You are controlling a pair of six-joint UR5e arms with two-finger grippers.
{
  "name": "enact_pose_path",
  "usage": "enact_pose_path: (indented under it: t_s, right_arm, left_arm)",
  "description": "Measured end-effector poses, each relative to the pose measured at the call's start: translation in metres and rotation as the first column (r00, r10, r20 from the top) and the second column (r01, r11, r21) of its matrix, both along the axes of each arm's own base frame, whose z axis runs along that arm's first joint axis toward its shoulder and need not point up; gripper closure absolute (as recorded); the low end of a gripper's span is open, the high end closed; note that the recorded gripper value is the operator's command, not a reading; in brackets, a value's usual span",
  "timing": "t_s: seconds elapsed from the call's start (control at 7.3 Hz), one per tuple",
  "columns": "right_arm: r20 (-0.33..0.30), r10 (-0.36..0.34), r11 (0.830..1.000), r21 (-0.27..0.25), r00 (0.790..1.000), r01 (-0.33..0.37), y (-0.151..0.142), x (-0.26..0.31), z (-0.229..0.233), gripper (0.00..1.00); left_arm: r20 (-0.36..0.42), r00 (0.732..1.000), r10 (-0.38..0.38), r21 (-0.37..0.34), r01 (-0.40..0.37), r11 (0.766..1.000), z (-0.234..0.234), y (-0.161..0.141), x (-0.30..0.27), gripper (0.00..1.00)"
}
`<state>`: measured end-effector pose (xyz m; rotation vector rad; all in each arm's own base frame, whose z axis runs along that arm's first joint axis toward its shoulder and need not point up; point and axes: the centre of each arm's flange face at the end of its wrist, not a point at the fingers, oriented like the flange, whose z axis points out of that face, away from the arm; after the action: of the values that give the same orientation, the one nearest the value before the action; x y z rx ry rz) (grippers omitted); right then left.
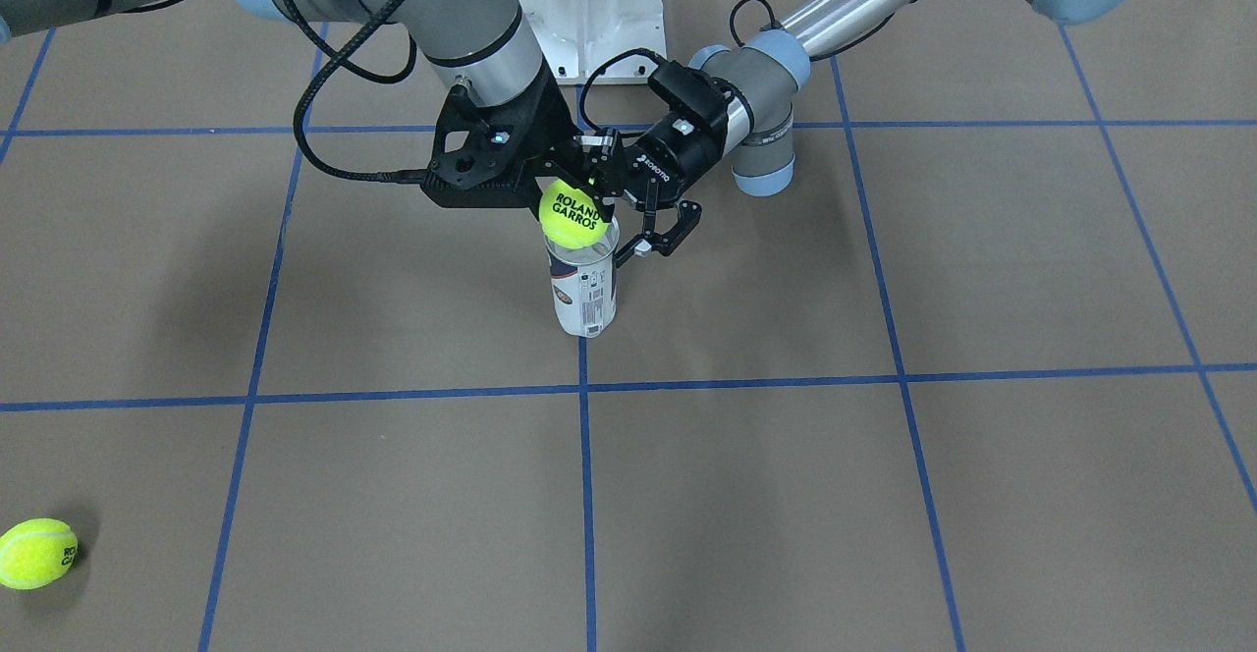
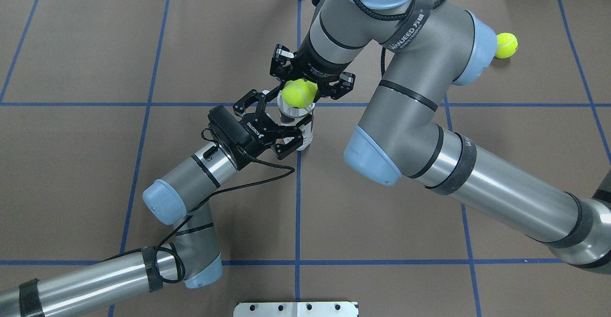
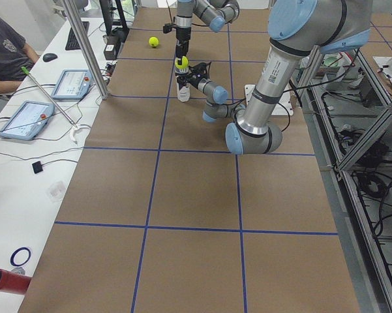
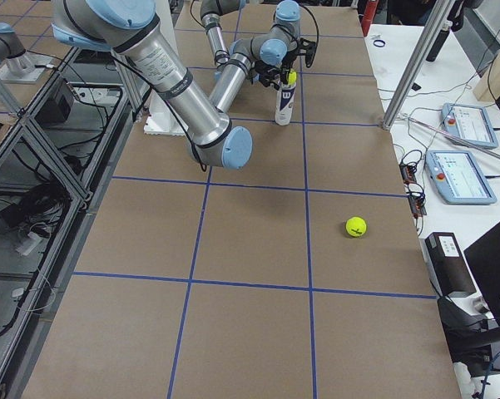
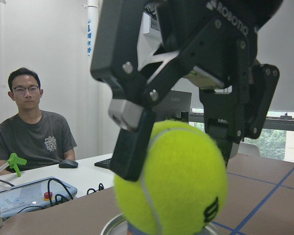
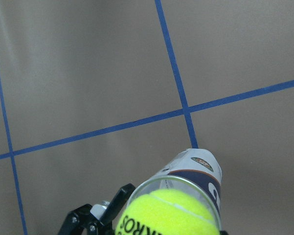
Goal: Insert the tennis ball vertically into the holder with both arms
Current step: 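Open the right gripper to drop the ball into the can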
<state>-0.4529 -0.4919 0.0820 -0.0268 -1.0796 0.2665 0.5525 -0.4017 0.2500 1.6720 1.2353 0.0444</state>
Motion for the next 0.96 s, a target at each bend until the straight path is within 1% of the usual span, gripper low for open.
enact_pose_path:
  t_s: [0.27,0.41,0.55,0.68,0.96]
  right_arm:
    - [0.001,0.0,1.0,0.001,1.0,0.0,0.0003,0.0003,-0.0006,0.98]
    - [0.001,0.001,1.0,0.002,1.0,-0.001,0.0004,0.0005,-0.0009,0.78]
    - [0.001,0.001,1.0,0.002,1.0,-0.001,0.0004,0.0006,-0.0008,0.34]
    - [0.001,0.001,1.0,0.001,1.0,-0.001,0.0005,0.0006,-0.0001,0.01]
    - [-0.004,0.003,1.0,0.002,1.0,-0.003,0.0008,-0.0003,0.0023,0.01]
  left_arm:
    - [-0.001,1.0,-0.003,0.0,0.003,1.0,-0.0002,-0.0013,-0.0011,0.14]
    - [-0.001,1.0,-0.003,0.0,0.003,1.0,-0.0002,-0.0016,-0.0013,0.14]
    - [-0.001,1.0,-0.003,0.0,0.003,1.0,-0.0002,-0.0016,-0.0014,0.14]
    - [-0.001,1.0,-0.003,0.0,0.003,1.0,-0.0002,-0.0017,-0.0014,0.14]
    - [-0.001,1.0,-0.003,0.0,0.003,1.0,-0.0002,-0.0017,-0.0014,0.14]
